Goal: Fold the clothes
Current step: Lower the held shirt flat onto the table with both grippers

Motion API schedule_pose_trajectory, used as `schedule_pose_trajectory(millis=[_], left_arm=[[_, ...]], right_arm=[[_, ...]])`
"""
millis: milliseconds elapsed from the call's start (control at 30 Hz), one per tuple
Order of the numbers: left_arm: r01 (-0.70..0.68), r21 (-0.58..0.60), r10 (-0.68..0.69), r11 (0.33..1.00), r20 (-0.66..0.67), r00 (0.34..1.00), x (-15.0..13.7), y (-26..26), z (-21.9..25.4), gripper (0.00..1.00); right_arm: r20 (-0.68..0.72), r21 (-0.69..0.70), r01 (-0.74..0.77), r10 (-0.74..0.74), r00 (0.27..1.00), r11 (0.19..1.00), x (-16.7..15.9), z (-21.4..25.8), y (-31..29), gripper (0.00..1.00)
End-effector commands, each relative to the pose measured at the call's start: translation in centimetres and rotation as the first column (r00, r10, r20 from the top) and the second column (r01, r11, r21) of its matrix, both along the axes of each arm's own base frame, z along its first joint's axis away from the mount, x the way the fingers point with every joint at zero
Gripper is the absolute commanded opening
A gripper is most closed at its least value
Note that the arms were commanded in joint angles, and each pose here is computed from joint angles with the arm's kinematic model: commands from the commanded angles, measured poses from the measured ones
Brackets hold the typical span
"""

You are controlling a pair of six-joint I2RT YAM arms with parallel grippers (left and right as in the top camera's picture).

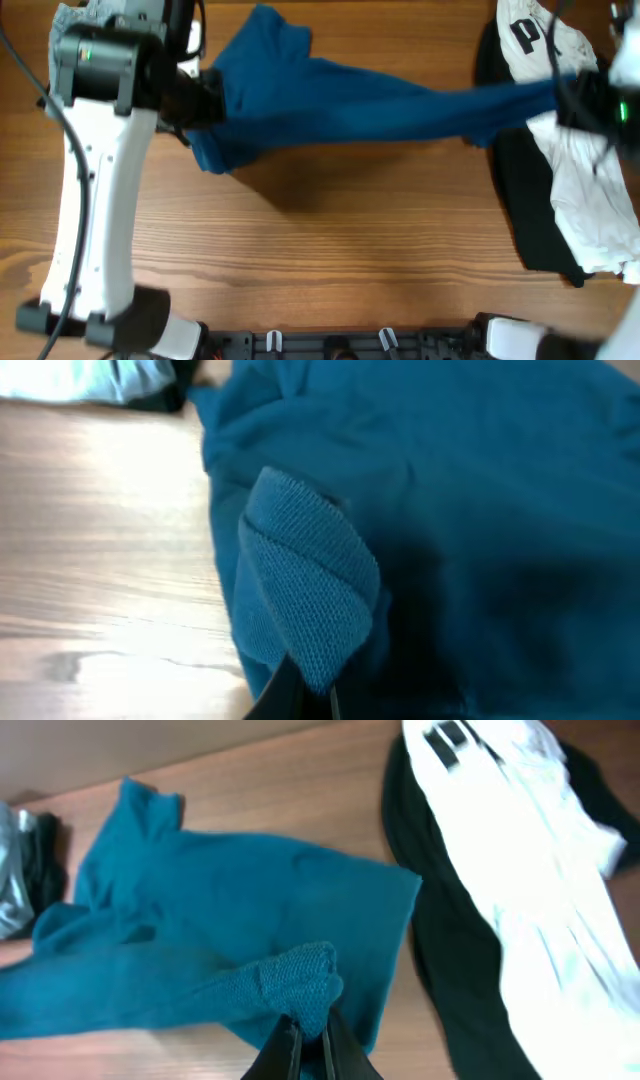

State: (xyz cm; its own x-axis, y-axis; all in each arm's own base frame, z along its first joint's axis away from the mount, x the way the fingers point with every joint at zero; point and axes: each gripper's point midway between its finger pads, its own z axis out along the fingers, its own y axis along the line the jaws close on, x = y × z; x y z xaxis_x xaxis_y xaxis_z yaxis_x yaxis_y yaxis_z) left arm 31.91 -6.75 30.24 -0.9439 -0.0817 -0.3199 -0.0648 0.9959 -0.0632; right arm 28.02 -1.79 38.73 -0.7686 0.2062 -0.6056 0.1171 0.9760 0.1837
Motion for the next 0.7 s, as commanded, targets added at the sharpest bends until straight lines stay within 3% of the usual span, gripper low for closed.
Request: schedule_pose_trajectory(millis=[0,167,300,433,667], left_arm=[[-0.059,-0.032,0.058,0.998,-0.030,0.998,-3.3,-0.4,-0.4,0.04],[-0.104,-0.001,0.102,0.995,-0.148,0.984,-6.1,-0.7,-4.1,0.04],[-0.201,0.086,0.216,0.976,-0.232,0.948,-7.8,0.6,-7.5,0.04],[-0.301,0.138,0.327,0.944,-0.236,0.915,-8.9,1.7,-10.3,0.04],[-0.345,0.049,0.348,0.937,-0.126,0.929,-5.0,0.4,-13.7,0.04]], right_arm=[[-0.111,-0.010,0.064,-0.065,0.992,0.998,-3.5,-4.0,-0.4,0.04],[-0.315,-0.024,0.149,-0.148,0.937,0.989,-6.9,-11.9,-0.9,0.04],[-0.459,-0.067,0.226,-0.231,0.858,0.972,-9.5,-17.3,-1.6,0.04],[-0.481,-0.057,0.265,-0.259,0.838,0.963,-9.0,-19.4,-1.7,0.04],[-0.500,-0.056,0.268,-0.259,0.827,0.962,-6.0,-21.3,-2.2,0.04]])
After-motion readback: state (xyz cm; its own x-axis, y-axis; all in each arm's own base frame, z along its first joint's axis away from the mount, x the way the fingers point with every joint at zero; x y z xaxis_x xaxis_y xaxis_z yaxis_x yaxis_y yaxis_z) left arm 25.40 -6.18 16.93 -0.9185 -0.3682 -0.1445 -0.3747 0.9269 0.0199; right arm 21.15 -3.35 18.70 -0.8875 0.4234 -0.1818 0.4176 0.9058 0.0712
